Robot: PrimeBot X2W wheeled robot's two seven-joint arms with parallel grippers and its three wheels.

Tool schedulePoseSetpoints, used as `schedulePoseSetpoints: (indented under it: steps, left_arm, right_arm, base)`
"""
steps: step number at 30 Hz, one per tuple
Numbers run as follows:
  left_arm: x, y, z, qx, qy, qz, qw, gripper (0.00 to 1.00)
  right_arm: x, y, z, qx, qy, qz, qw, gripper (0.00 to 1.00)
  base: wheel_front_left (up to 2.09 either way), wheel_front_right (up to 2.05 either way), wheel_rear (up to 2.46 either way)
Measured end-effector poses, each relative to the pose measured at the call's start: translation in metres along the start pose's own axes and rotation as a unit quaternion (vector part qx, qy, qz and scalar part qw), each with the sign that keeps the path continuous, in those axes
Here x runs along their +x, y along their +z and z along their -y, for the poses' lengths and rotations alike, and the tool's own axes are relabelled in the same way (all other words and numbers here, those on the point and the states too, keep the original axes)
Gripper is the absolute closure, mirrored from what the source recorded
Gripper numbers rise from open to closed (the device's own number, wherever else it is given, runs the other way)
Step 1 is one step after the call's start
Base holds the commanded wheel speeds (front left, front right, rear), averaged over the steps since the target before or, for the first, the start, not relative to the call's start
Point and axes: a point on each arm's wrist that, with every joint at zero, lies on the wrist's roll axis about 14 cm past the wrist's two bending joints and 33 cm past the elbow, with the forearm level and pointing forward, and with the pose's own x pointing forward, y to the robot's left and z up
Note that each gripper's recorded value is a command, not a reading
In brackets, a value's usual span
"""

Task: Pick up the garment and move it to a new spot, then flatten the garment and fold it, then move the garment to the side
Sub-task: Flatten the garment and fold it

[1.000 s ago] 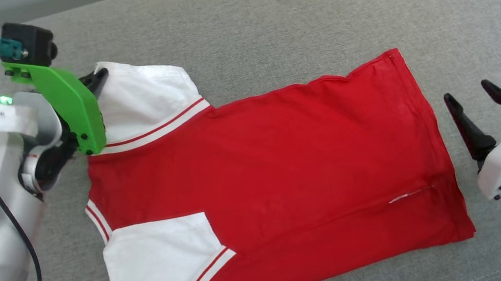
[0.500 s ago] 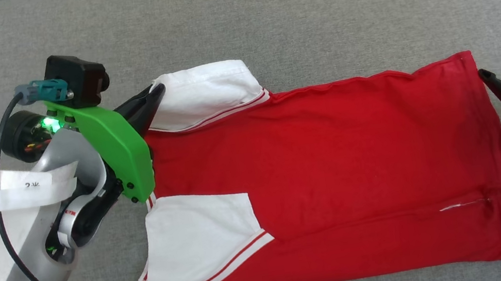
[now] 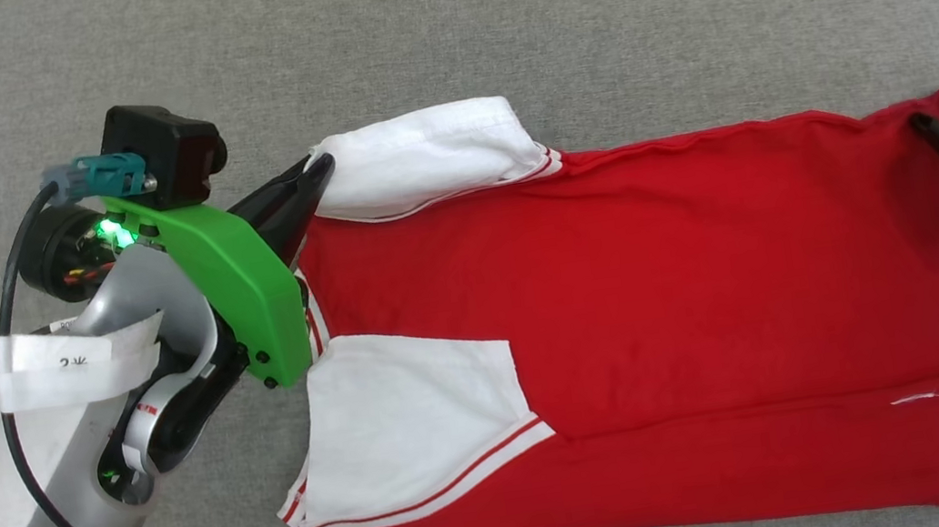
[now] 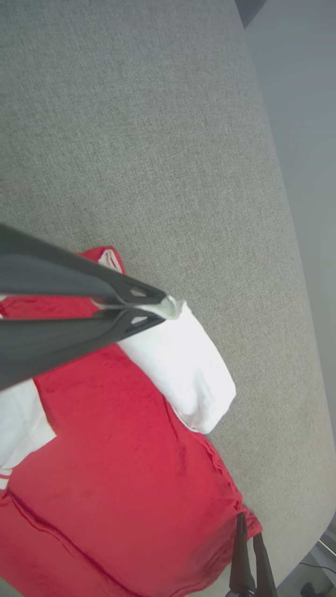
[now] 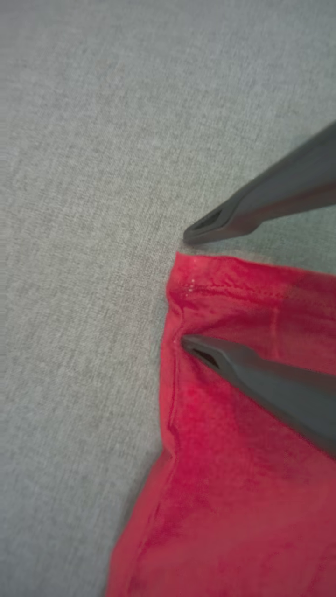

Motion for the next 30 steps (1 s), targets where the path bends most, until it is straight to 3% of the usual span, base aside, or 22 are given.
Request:
schedulePoseSetpoints:
  steps: [5, 6, 7, 8, 19, 24, 30]
  left_arm:
    - [-0.001, -0.004, -0.004, -0.004, 0.005, -0.004, 1.000, 1.00]
    - [-0.001, -0.005, -0.004, -0.004, 0.007, -0.005, 1.000, 1.00]
    - [-0.001, -0.006, -0.005, -0.005, 0.009, -0.005, 1.000, 1.00]
    - [-0.001, -0.007, -0.007, -0.005, 0.012, -0.007, 1.000, 1.00]
    - [-0.015, -0.012, -0.017, -0.035, 0.048, 0.012, 0.998, 1.00]
    - [-0.025, -0.016, -0.013, -0.048, 0.053, 0.017, 0.997, 1.00]
    - [-0.041, -0.022, -0.007, -0.068, 0.063, 0.026, 0.995, 1.00]
  right_arm:
    - [0.008, -0.006, -0.004, -0.011, 0.007, -0.016, 1.000, 0.00]
    - [0.008, -0.007, -0.005, -0.012, 0.009, -0.018, 1.000, 0.12]
    - [0.008, -0.007, -0.005, -0.013, 0.009, -0.018, 1.000, 0.65]
    - [0.008, -0.007, -0.006, -0.014, 0.010, -0.016, 1.000, 1.00]
    - [-0.009, 0.014, -0.007, 0.027, 0.008, 0.089, 0.996, 1.00]
    - [-0.030, 0.026, 0.002, 0.072, -0.005, 0.161, 0.984, 1.00]
    - [-0.052, 0.017, -0.002, 0.120, -0.003, 0.202, 0.972, 1.00]
  base:
    - [0.00, 0.00, 0.00]
    - [0.00, 0.00, 0.00]
    - [0.00, 0.00, 0.00]
    - [0.00, 0.00, 0.00]
    - [0.00, 0.00, 0.00]
    - [0.00, 0.00, 0.00]
    - [0.00, 0.00, 0.00]
